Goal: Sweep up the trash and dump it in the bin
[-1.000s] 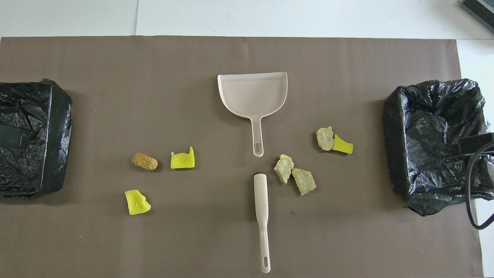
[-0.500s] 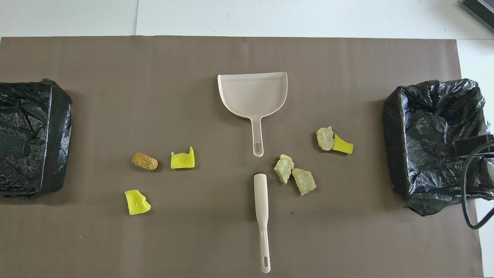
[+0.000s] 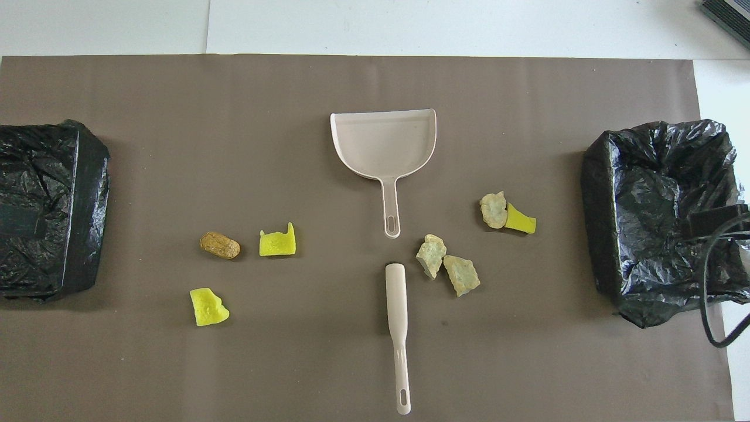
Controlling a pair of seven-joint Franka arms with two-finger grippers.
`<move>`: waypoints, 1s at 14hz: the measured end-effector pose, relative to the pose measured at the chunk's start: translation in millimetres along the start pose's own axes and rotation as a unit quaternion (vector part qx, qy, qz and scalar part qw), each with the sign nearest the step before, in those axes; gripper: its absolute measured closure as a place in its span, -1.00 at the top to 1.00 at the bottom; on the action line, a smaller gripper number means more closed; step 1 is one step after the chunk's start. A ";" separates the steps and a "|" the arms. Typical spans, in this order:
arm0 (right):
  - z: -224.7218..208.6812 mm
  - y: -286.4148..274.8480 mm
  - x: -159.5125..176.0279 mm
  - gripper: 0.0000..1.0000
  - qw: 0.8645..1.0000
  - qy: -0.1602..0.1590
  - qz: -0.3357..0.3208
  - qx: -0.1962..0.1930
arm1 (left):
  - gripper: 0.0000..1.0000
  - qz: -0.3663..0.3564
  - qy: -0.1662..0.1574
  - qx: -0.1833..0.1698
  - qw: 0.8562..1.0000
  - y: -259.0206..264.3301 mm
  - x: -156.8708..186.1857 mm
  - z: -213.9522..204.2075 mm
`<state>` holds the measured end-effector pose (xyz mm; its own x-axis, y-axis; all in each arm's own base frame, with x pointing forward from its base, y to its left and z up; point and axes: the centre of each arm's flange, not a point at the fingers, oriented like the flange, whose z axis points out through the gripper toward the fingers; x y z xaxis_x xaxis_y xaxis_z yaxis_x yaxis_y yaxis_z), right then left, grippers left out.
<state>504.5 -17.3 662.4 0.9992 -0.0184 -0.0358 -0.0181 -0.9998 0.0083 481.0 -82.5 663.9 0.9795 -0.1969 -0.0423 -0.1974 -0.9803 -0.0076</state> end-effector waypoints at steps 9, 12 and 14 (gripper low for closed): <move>-0.2 0.0 -0.1 1.00 1.000 0.000 0.000 0.000 | 1.00 0.021 -0.002 -0.005 1.000 207.7 -28.9 114.0; -0.2 0.0 -0.1 1.00 1.000 0.000 0.000 0.000 | 1.00 0.016 0.007 -0.010 1.000 261.7 -51.0 143.2; -0.3 0.0 -0.2 1.00 1.000 0.000 0.000 0.000 | 1.00 0.017 0.012 -0.019 1.000 294.9 -66.9 166.7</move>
<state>504.4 -17.3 662.7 0.9992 -0.0184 -0.0352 -0.0181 -0.9998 0.0083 350.6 -355.8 497.9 0.9728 -0.2309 -0.0185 -0.2303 -0.9726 0.0323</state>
